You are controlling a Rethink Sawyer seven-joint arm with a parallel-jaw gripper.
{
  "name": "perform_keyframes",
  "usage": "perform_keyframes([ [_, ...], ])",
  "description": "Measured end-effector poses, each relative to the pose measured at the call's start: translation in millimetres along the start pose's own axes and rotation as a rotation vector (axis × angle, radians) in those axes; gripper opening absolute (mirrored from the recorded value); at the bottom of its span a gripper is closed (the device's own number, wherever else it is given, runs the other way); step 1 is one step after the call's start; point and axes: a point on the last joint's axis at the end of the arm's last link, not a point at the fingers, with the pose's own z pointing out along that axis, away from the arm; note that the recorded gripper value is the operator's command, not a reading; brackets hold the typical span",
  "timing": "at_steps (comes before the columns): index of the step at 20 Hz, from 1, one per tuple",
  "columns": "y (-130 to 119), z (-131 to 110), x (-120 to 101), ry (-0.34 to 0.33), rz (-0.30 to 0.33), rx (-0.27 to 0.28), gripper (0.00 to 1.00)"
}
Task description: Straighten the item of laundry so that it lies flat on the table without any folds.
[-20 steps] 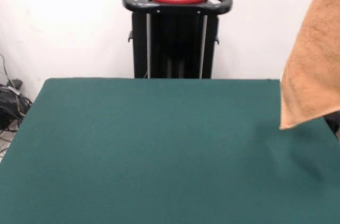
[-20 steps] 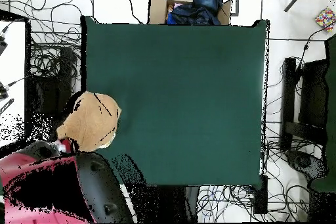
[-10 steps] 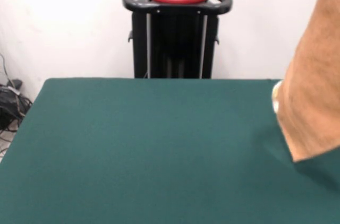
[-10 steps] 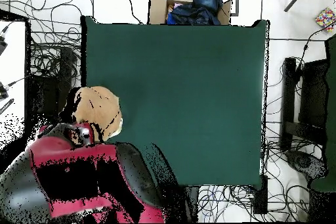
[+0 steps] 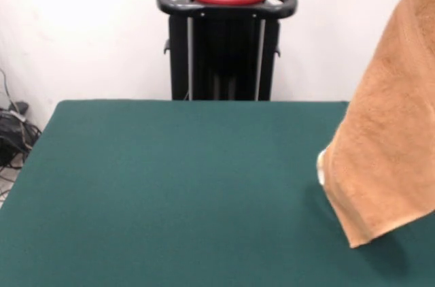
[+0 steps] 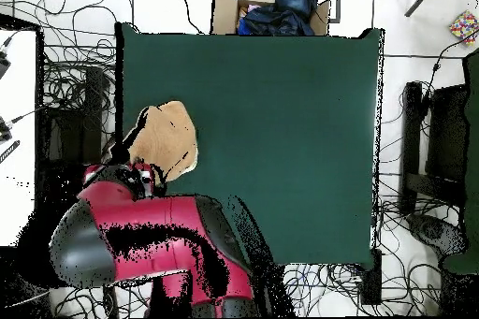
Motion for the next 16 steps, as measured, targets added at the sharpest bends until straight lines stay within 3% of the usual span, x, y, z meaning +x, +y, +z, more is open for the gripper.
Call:
perform_keyframes([
  [7, -7.6, 6.6, 0.1, 0.013, 0.011, 0.002, 0.00],
  [12, -6.6, -3.8, 1.1, 0.027, 0.008, 0.007, 0.00],
  [16, 2.7, -43.7, 8.8, 0.151, -0.010, 0.021, 0.00],
])
